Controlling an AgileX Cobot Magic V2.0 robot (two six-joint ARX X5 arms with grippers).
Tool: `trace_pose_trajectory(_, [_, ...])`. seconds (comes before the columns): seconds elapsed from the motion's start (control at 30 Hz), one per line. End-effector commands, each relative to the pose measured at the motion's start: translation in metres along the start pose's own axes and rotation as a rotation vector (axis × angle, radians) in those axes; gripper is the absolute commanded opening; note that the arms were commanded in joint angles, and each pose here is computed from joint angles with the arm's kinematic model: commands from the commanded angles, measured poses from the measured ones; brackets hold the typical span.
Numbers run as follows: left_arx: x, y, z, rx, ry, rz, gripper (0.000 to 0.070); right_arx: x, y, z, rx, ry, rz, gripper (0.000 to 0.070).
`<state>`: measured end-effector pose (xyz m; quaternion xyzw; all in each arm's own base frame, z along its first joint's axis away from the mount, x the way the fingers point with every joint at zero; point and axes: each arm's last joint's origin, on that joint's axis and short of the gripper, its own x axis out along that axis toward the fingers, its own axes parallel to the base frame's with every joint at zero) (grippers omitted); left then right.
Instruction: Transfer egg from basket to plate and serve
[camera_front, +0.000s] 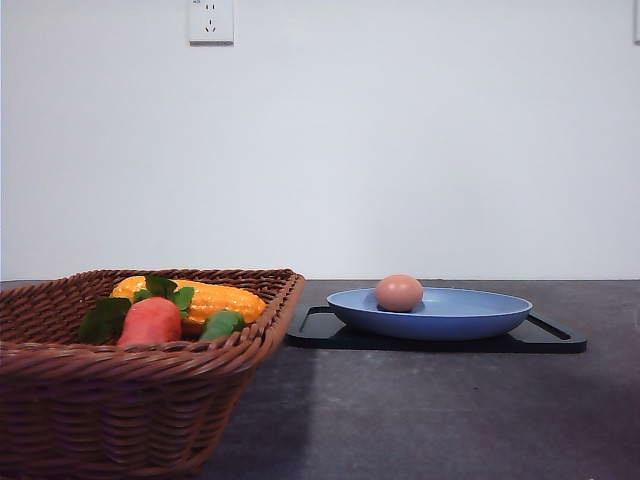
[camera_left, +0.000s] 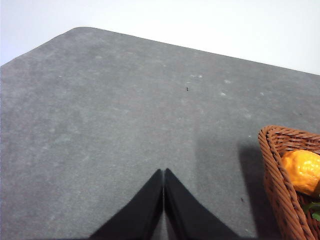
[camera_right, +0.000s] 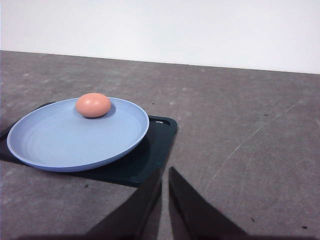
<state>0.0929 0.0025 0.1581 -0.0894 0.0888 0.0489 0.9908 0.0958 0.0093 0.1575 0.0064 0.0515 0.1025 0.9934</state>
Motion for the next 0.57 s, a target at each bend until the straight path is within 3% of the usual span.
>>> trace_pose_trajectory(0.0, [0.0019, 0.0011, -0.0064, -0.005, 0.023, 0.004, 0.0, 0.0006, -0.0003, -0.0009, 0.01, -0.006, -0.003, 0.0])
trace_pose_trajectory(0.53, [0.0019, 0.0011, -0.0064, -0.005, 0.023, 0.004, 0.0, 0.0006, -0.0003, -0.0009, 0.01, -0.006, -0.003, 0.0])
